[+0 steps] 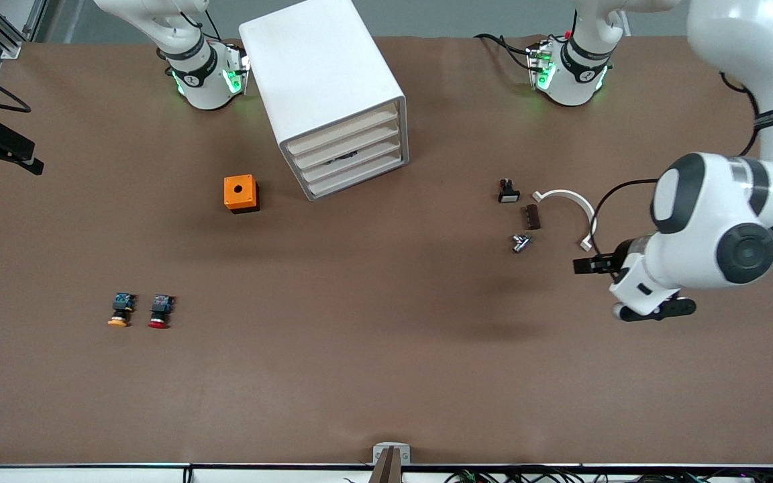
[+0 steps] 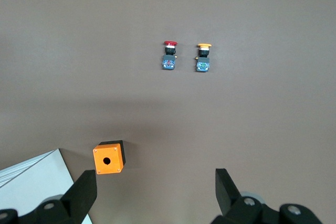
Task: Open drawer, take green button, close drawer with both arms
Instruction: 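Reach the left gripper to the front of the white cabinet drawer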
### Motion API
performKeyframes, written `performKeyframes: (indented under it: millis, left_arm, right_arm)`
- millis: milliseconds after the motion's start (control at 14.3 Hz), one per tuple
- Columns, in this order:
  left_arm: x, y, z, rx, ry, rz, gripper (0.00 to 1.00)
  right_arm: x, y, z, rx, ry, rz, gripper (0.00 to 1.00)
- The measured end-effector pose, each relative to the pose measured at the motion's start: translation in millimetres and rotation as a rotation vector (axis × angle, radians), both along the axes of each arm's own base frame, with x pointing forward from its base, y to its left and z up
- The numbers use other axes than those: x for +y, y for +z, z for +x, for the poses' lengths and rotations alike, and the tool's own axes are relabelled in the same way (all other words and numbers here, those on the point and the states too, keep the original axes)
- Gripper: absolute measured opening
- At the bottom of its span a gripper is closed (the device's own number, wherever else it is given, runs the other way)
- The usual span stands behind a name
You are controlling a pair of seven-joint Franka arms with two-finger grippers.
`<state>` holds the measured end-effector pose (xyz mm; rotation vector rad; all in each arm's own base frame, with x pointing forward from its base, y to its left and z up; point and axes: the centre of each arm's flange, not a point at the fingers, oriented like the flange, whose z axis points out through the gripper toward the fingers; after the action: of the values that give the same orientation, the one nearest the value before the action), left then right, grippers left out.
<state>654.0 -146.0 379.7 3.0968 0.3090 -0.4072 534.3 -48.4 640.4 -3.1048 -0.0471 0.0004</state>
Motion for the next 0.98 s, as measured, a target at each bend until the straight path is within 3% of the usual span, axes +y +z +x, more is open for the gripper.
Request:
performKeyframes:
  millis: [351, 561, 982]
  left_arm:
    - [-99, -36, -22, 0.116, 0.333, -0.021, 1.00]
    - [-153, -65, -35, 0.264, 0.593, -0.043, 1.00]
    - [-224, -127, -61, 0.548, 1.043, 0.097, 1.00]
  right_arm:
    - [-1, -6, 3, 0.011, -0.003, 0.000, 1.00]
    - [-2, -7, 3, 0.015, -0.003, 0.000, 1.00]
    - [-2, -7, 3, 0.019, -0.003, 0.000, 1.00]
